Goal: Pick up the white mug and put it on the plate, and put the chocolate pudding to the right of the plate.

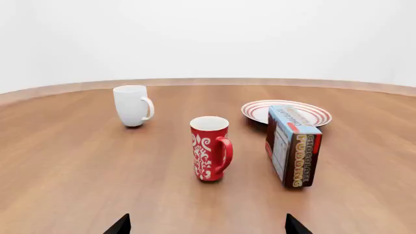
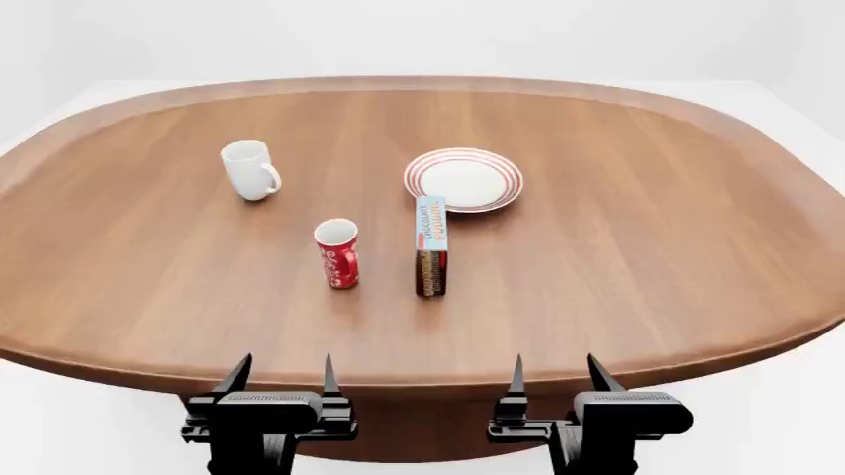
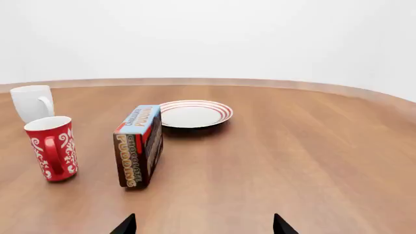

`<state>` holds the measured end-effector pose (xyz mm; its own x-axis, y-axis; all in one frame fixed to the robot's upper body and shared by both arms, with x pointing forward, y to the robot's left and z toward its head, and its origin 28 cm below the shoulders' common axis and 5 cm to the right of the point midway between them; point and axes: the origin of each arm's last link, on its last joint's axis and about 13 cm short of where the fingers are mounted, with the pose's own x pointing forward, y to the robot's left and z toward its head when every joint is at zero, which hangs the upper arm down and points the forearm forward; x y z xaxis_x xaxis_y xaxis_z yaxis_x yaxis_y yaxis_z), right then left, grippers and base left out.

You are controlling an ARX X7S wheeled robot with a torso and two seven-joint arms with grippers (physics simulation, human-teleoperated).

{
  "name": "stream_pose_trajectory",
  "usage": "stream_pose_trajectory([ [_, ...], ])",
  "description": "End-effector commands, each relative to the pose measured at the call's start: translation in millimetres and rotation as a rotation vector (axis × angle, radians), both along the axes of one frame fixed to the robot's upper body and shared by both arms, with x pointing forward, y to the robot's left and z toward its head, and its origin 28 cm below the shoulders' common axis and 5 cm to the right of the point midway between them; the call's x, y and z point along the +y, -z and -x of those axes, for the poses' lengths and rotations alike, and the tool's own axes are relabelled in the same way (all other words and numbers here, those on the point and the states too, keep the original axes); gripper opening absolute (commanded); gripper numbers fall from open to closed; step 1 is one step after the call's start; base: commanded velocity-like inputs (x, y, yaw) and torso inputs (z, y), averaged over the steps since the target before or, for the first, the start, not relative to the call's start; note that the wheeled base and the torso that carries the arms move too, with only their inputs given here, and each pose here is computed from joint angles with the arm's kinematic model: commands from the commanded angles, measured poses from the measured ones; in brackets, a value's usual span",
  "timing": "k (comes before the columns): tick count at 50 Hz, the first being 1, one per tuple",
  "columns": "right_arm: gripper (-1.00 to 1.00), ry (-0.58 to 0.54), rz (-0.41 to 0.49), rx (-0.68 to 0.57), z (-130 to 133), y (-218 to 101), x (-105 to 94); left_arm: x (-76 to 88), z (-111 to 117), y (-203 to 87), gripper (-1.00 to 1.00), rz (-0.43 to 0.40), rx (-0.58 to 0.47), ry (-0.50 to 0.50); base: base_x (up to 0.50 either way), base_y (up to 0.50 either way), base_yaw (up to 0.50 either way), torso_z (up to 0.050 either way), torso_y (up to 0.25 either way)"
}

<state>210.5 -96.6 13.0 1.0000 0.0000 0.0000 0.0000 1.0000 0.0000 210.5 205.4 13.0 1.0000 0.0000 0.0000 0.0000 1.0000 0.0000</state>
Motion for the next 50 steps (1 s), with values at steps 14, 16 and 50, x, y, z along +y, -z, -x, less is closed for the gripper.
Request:
stream_pose_trajectory([
  [14,1.00,0.002,0.008,0.004,-0.2,1.6,0.3,0.1,0.1,-1.0,1.00,0.001,0.001,0.000,0.00,0.00,0.00,0.000,0.000],
  [16,1.00,0.002,0.008,0.004,0.0,1.4,0.5,0.3,-0.2,-0.8,1.00,0.002,0.002,-0.001,0.00,0.00,0.00,0.000,0.000],
  [50,1.00,0.120,-0.016,-0.146,-12.5,-39.8,-20.7,13.4,-3.4,-41.3,1.00,-0.106,-0.180,-0.097,0.00,0.00,0.00,0.000,0.000],
])
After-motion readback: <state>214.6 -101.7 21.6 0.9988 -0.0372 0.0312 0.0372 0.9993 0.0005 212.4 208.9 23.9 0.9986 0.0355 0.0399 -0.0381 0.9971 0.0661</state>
